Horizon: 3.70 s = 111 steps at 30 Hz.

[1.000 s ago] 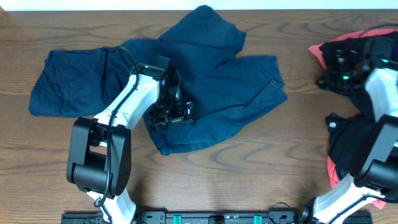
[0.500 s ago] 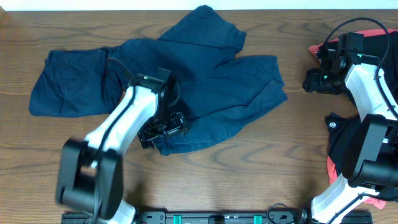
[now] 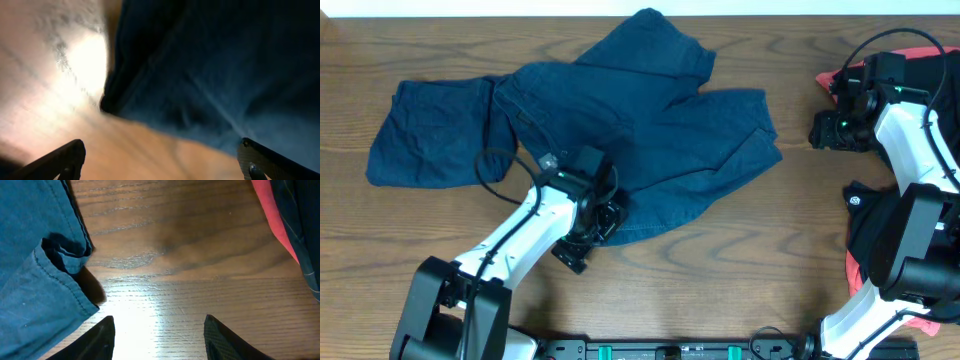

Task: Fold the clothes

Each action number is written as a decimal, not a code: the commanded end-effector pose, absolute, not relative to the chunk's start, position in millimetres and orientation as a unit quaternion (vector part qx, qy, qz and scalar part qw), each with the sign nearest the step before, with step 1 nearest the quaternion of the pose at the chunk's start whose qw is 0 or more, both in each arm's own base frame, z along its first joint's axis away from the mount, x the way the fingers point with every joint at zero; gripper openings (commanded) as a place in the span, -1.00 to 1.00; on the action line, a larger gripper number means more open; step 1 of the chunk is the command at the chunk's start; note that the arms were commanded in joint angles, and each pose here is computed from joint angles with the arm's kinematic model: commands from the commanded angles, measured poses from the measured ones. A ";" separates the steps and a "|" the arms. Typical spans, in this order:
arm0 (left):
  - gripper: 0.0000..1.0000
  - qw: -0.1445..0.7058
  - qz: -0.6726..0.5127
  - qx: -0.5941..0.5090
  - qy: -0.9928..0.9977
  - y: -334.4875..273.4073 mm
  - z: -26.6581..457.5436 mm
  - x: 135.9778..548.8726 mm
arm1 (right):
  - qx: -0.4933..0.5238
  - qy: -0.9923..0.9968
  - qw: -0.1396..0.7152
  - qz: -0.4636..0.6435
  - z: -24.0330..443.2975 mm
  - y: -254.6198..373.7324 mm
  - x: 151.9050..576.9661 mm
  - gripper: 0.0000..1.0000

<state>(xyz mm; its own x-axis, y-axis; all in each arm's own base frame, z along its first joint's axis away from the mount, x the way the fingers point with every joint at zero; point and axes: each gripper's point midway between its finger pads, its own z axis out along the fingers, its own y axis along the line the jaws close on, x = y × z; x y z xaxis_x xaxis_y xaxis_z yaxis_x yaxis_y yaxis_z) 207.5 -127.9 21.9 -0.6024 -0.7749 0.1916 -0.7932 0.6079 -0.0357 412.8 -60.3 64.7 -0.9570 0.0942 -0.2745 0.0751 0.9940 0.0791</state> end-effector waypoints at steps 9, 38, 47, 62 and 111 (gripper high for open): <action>0.72 0.000 0.017 0.498 -0.867 -101.6 7.0 221.3 | 0.043 0.989 0.141 0.032 67.2 -59.0 414.7 0.12; -0.40 0.009 0.000 0.457 -0.889 -90.5 15.6 199.0 | 0.039 0.986 0.082 0.141 60.6 -18.4 384.1 0.35; -0.52 -0.073 0.025 0.416 -0.906 -81.2 45.9 216.1 | 0.029 0.971 0.020 0.236 26.4 32.3 339.6 0.39; -0.53 -0.060 0.010 0.395 -0.917 -77.3 45.6 207.0 | 0.138 0.961 0.058 0.231 -22.7 59.1 345.4 0.15; -0.88 -0.300 0.167 0.224 -0.912 -74.5 208.8 209.4 | 0.141 0.832 0.529 0.091 358.5 -67.0 362.6 -0.98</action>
<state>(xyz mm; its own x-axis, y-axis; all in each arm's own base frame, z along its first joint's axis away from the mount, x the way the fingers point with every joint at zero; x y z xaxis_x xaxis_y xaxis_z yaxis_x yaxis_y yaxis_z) 190.8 -121.9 221.4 -0.8288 -0.4259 -0.3630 -0.1397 0.7856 -0.6027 338.5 -39.4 342.0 -0.4863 0.3757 -0.7889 0.0656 0.9160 0.3958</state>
